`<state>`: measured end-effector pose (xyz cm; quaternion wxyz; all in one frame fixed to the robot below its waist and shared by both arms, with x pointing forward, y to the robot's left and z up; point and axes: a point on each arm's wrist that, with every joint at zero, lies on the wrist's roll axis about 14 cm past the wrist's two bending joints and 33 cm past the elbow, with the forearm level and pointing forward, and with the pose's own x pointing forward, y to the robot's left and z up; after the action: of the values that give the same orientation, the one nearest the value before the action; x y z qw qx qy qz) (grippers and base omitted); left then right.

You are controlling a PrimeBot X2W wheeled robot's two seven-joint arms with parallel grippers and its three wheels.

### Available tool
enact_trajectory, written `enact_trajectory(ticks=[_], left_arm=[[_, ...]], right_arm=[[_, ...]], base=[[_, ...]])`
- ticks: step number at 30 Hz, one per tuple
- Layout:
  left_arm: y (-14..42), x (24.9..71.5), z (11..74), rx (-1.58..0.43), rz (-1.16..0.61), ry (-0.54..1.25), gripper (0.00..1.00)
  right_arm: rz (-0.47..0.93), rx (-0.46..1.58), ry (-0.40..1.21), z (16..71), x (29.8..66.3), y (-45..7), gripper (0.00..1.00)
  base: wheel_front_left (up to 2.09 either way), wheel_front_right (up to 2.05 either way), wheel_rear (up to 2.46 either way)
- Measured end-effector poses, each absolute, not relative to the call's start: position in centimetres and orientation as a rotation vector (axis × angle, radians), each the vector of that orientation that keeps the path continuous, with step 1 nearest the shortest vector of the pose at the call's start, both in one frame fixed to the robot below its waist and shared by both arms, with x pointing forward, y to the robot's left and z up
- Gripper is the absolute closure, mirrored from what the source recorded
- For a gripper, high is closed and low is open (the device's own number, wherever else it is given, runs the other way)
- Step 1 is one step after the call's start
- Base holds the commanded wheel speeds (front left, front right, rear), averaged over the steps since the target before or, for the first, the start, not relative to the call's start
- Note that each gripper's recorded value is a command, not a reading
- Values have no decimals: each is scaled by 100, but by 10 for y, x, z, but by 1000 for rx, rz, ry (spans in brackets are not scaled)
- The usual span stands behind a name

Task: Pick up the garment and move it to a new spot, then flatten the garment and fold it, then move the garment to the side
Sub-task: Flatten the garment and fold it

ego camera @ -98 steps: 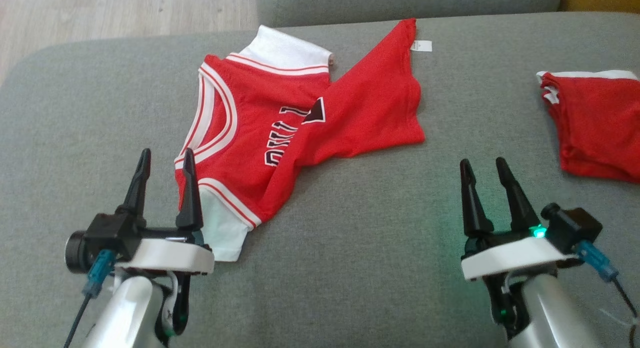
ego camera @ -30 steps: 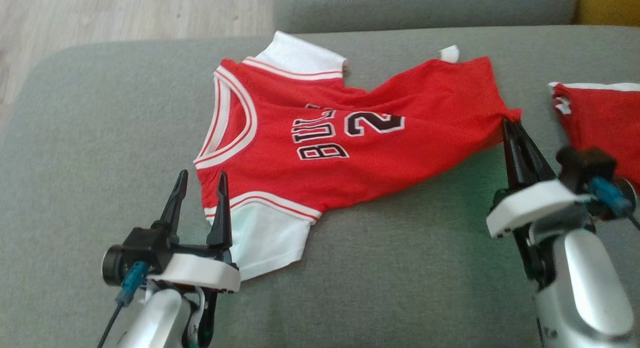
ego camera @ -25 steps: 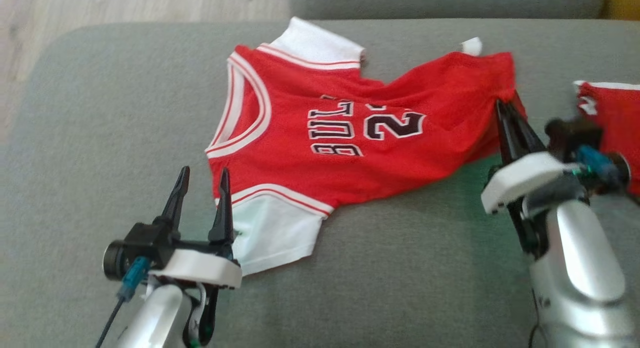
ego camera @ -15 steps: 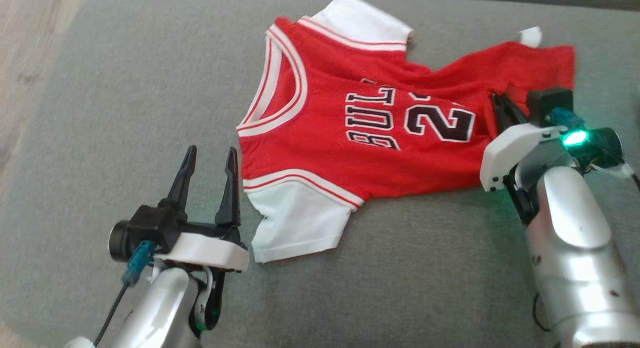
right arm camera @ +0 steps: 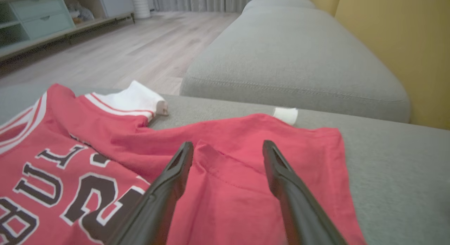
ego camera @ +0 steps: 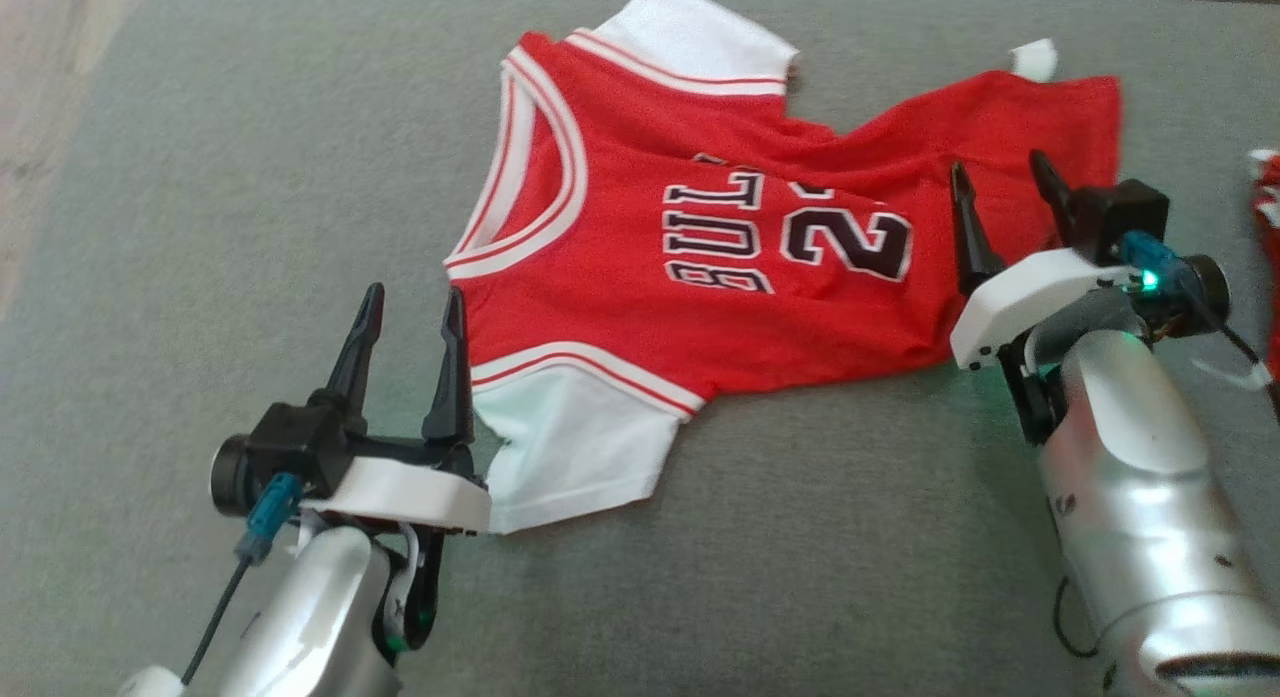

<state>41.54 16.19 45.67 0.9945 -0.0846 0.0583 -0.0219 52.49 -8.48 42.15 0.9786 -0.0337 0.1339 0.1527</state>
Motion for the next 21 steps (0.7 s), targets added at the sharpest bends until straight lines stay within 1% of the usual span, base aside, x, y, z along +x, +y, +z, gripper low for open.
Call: enact_trajectory(ticks=[3, 9, 14, 21], left_arm=[[152, 420, 462, -176, -73, 100, 0], [128, 426, 470, -185, -135, 79, 0], [114, 428, 474, -191, -172, 69, 0], [107, 420, 467, -195, -188, 94, 0]], right_arm=[[281, -24, 222, 432, 515, -96, 0], [167, 79, 205, 428, 474, -136, 0], [78, 194, 157, 437, 446, -162, 0], [46, 235, 131, 440, 416, -172, 0]], base=[[0, 0, 0], [0, 0, 0], [0, 0, 0], [0, 0, 0]])
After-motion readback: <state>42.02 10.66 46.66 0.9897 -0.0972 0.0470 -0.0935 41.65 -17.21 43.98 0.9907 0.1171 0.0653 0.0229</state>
